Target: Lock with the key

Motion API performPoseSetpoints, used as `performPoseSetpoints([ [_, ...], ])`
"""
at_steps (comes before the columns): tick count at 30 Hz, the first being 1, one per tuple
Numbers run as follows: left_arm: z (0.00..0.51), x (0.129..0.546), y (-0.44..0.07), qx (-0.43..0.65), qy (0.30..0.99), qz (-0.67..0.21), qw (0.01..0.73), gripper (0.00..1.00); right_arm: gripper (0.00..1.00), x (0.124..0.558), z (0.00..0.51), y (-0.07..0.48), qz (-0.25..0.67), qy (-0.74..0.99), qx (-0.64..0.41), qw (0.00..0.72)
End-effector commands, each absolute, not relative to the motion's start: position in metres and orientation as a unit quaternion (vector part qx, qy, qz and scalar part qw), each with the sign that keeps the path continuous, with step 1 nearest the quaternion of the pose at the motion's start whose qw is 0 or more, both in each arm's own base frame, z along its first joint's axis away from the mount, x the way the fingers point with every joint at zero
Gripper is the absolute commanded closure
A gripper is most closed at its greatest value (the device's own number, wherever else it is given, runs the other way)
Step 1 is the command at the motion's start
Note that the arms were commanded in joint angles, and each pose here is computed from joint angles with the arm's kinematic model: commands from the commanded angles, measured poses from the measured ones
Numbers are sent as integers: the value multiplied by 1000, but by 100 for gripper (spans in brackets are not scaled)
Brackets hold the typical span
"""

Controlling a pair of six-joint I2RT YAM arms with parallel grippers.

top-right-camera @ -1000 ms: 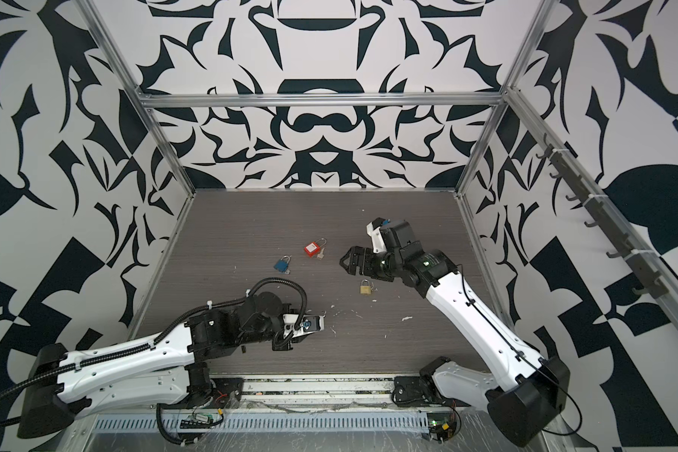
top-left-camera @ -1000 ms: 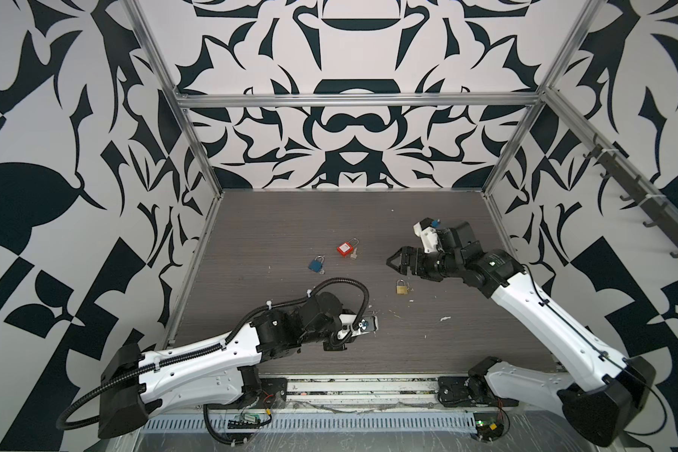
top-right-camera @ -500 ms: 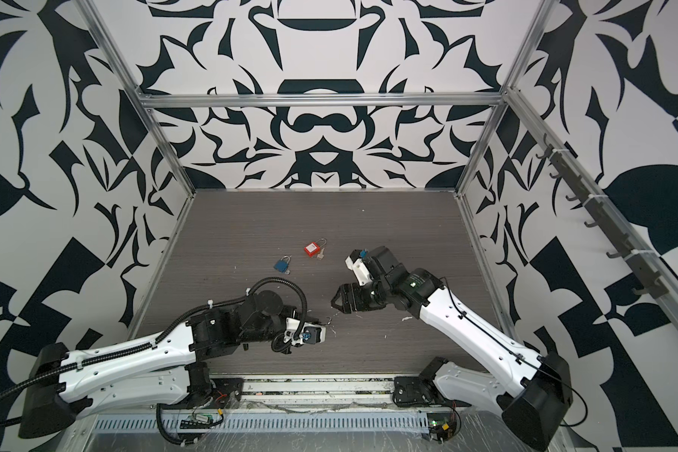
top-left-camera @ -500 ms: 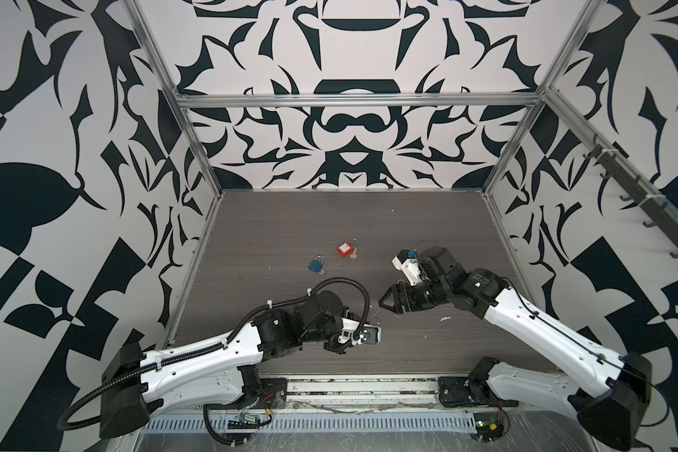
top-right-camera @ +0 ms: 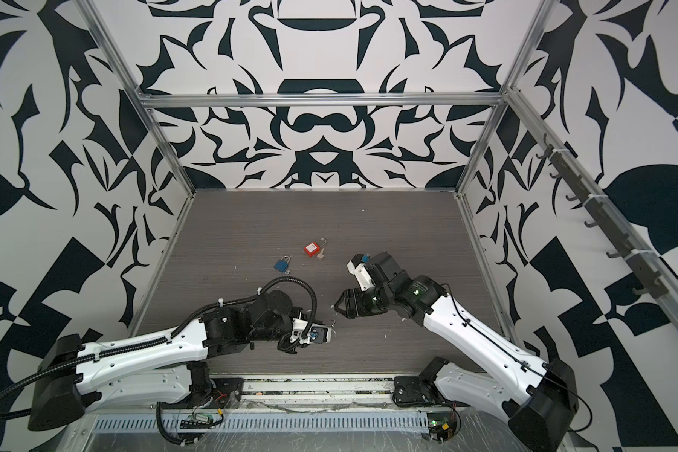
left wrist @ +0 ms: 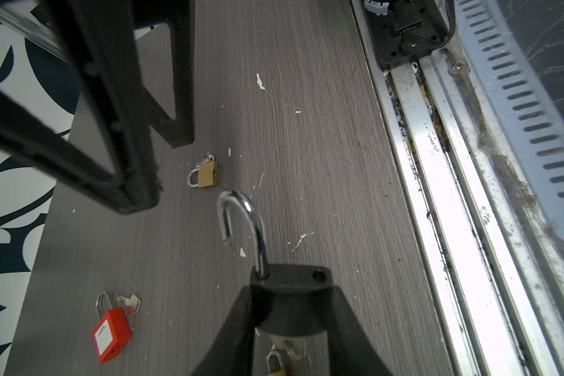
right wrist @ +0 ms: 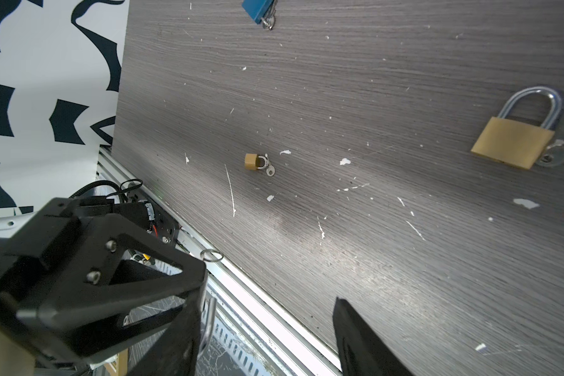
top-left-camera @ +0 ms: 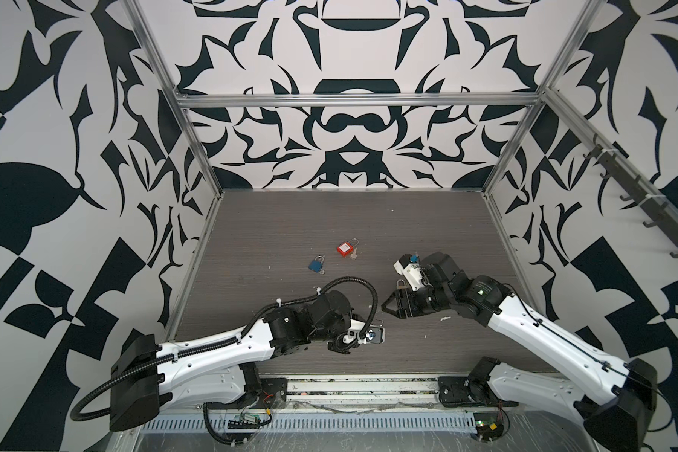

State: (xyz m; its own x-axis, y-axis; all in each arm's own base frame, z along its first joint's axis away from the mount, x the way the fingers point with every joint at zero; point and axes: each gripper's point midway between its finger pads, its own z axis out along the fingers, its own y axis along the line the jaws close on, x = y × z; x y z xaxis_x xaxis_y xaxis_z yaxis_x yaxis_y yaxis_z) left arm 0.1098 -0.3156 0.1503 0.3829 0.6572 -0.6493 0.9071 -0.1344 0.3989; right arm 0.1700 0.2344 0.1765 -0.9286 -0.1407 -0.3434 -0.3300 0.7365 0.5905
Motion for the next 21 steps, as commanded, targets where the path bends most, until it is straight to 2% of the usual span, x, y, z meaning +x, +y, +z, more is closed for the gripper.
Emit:
performPoseSetpoints([
  [1, 174, 117, -329, 729, 516, -164, 419, 100, 35, 169, 181, 244, 354, 913, -148, 138],
  [4, 176, 122, -332, 721, 520, -159, 431, 100, 41, 164, 174, 245, 351, 915, -153, 124],
  [10, 176, 129, -336, 708, 531, -155, 439, 100, 58, 154, 159, 241, 343, 921, -149, 107],
  [15, 175, 135, -341, 698, 541, -155, 443, 100, 69, 157, 164, 232, 332, 923, -143, 134],
  [21, 175, 140, -339, 687, 559, -161, 435, 100, 72, 166, 193, 224, 331, 912, -143, 196],
])
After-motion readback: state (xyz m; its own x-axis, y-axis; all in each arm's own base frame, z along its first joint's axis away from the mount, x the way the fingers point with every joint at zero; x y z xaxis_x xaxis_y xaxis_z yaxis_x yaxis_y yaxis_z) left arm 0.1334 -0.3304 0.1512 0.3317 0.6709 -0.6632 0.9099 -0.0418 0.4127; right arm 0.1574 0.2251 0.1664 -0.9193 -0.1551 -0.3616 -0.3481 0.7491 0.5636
